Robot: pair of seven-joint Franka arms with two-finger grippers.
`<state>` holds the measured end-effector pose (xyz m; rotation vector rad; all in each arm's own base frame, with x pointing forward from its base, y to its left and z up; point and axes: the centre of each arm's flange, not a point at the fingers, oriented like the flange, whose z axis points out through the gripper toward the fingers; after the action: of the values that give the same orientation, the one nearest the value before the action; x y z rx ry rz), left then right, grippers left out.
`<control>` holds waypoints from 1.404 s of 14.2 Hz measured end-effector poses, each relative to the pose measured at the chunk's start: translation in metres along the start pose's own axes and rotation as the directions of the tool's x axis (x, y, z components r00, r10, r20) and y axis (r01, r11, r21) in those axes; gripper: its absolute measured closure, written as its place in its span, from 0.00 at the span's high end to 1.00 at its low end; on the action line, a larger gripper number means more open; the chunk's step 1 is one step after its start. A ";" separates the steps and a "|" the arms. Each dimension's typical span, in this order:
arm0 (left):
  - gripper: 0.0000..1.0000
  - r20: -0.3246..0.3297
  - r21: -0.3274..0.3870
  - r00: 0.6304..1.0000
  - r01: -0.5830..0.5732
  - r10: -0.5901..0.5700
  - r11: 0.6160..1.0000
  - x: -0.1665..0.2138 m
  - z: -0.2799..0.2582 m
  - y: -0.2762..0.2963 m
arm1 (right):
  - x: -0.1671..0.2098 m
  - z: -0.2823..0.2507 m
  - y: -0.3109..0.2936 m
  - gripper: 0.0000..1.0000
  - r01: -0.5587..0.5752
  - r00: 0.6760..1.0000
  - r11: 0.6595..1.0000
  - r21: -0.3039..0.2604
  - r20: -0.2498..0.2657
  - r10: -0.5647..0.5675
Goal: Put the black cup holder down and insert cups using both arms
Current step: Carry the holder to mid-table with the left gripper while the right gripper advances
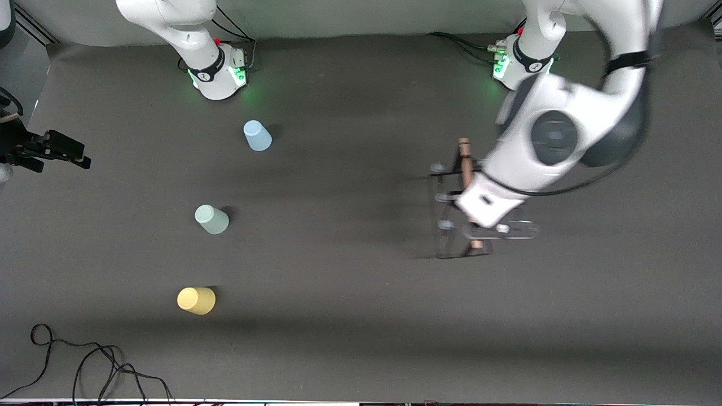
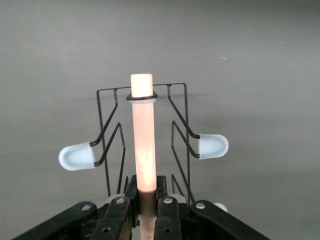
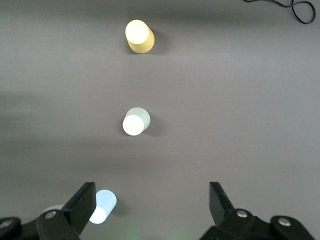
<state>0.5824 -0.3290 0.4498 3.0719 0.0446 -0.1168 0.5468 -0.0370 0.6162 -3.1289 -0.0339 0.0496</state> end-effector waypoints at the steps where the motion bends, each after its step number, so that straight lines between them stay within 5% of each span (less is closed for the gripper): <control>1: 0.16 0.005 0.001 1.000 0.005 -0.005 1.000 -0.007 0.010 0.029 | 0.000 0.000 0.000 1.00 0.000 1.000 1.000 0.000 0.001 0.000; 9: 0.16 -0.011 -0.016 0.999 0.037 -0.038 0.999 -0.072 0.094 0.193 | -0.004 0.021 -0.018 1.00 0.017 0.999 1.000 0.002 0.033 -0.017; 14: 0.16 -0.032 -0.034 0.999 0.032 -0.033 0.999 -0.103 0.126 0.232 | -0.056 0.046 -0.062 1.00 0.033 0.999 0.999 0.005 0.027 -0.033; 20: 0.74 -0.090 -0.028 0.996 0.011 -0.013 1.000 -0.102 0.133 0.240 | -0.097 0.096 -0.067 1.00 0.044 0.999 0.999 0.010 -0.006 -0.044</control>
<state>0.4782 -0.5798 0.3411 3.0479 0.0687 0.0219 0.4453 0.0288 0.5240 -3.1167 -0.1017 0.0408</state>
